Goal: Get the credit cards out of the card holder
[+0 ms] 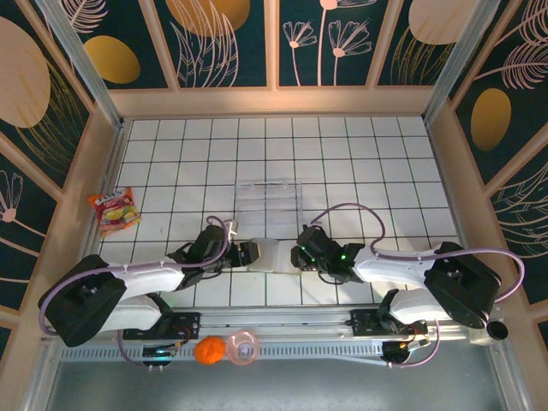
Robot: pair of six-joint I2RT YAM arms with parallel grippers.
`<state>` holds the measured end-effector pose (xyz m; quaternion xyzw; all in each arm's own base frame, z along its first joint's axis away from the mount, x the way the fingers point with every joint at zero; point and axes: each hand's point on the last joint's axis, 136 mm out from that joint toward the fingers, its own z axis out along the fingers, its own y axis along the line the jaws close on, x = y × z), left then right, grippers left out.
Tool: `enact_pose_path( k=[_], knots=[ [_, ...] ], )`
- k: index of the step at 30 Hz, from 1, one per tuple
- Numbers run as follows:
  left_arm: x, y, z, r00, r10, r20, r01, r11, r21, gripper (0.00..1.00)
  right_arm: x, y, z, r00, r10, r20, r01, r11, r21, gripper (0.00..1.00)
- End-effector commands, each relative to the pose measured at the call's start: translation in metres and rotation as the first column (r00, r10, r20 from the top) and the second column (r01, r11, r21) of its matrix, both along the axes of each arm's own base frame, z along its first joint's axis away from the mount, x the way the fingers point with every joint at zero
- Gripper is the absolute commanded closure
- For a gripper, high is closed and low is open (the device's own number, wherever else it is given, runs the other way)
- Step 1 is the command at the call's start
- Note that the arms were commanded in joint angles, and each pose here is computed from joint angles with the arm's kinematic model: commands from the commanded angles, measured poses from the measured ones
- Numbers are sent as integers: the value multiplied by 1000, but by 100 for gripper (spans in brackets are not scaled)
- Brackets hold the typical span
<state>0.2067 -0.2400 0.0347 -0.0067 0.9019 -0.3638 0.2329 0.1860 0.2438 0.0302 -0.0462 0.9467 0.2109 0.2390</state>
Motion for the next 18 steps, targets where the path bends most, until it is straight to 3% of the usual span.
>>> enact_pose_path(
  k=[1, 9, 13, 18],
  knots=[
    [-3, -15, 4, 999, -43, -20, 41, 996, -77, 40, -3, -12, -14, 1000, -9, -9, 9, 999, -48, 65],
    [-14, -33, 2, 990, -104, -93, 84, 977, -197, 50, -1, -9, -17, 1000, 4, -10, -4, 999, -44, 65],
    [-14, -38, 21, 992, -109, -59, 90, 962, -259, 54, -1, -7, -19, 1000, 11, -13, -11, 999, -35, 66],
    [-16, -43, 30, 992, -121, -39, 107, 960, -258, 57, 0, -5, -19, 1000, 14, -14, -14, 999, -31, 66]
  ],
)
